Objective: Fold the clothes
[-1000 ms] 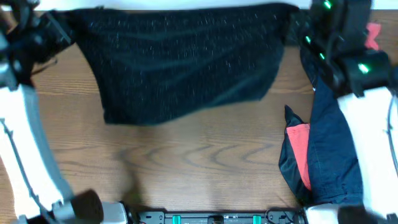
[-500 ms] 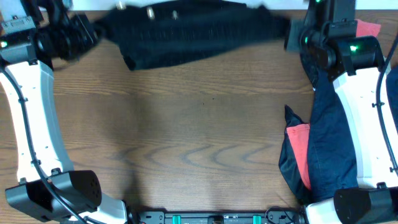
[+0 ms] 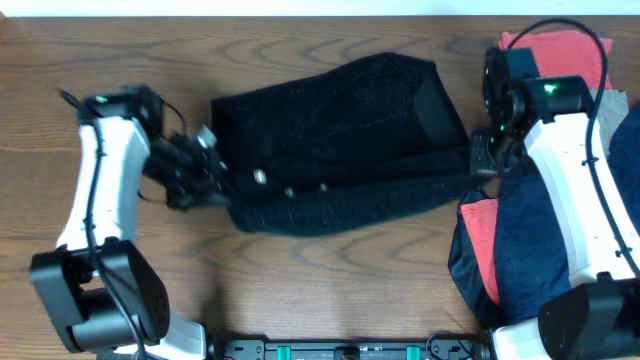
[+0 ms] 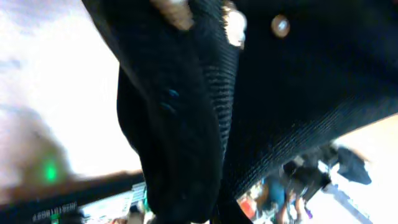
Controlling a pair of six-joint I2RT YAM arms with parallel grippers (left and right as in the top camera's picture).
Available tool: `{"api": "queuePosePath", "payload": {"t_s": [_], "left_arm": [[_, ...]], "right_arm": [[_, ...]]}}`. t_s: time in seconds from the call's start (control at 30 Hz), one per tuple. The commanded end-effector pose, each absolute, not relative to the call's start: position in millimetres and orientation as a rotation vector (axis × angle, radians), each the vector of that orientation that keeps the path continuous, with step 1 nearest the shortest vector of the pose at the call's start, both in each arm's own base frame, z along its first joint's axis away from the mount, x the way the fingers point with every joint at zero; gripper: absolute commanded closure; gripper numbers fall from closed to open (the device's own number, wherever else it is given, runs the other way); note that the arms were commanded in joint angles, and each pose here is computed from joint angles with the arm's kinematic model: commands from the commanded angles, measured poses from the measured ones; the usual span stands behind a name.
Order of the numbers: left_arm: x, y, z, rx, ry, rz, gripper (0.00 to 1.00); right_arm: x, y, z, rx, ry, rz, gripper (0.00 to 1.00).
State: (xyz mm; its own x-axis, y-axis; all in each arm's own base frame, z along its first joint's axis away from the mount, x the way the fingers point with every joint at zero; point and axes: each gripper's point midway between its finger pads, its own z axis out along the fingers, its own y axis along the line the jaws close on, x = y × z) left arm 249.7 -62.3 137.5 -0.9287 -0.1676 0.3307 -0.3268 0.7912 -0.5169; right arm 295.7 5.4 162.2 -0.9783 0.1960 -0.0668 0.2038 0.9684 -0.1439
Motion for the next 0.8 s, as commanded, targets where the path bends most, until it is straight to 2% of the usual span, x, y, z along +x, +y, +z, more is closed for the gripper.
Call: {"api": "queuePosePath", "payload": {"t_s": [0.0, 0.17, 0.3, 0.33, 0.37, 0.43, 0.47, 0.5, 0.53, 0.63, 0.77], "left_arm": [[219.2, -68.1, 123.6, 0.259, -2.653, 0.854, 0.94], [186.3, -72.4, 115.2, 0.221, -2.544, 0.855, 0.94], [180.7, -73.1, 117.8, 0.221, -2.545, 0.855, 0.94], [181.9, -73.0, 117.8, 0.218, -2.556, 0.857, 0.90], [183.0, -72.8, 117.6, 0.215, -2.565, 0.858, 0.79], [184.7, -72.6, 116.8, 0.212, -2.575, 0.860, 0.48], [185.4, -72.5, 116.3, 0.211, -2.579, 0.860, 0.40], [186.1, -72.4, 116.0, 0.210, -2.582, 0.861, 0.36], [186.6, -72.4, 115.7, 0.209, -2.585, 0.861, 0.33], [190.0, -71.9, 113.7, 0.203, -2.603, 0.864, 0.32], [206.8, -69.6, 105.7, 0.199, -2.681, 0.870, 0.32]], "right_arm": [[281.0, -9.1, 151.3, 0.421, 3.097, -0.338, 0.99], [269.8, -10.3, 141.7, 0.435, 3.139, -0.362, 0.99], [274.0, -7.9, 142.3, 0.439, 3.121, -0.332, 0.99], [274.5, -5.9, 142.0, 0.439, 3.122, -0.314, 0.99], [274.3, -3.7, 141.6, 0.439, 3.126, -0.296, 0.99], [272.1, -0.6, 141.1, 0.413, 3.144, -0.277, 0.98], [270.7, -0.7, 141.3, 0.395, 3.153, -0.279, 0.79], [269.1, -1.1, 141.4, 0.376, 3.163, -0.282, 0.48], [268.5, -1.6, 141.5, 0.365, 3.167, -0.285, 0.29], [274.0, -2.8, 141.4, 0.373, 3.146, -0.272, 0.29], [296.1, -4.5, 143.3, 0.360, 3.065, -0.225, 0.35]]}}
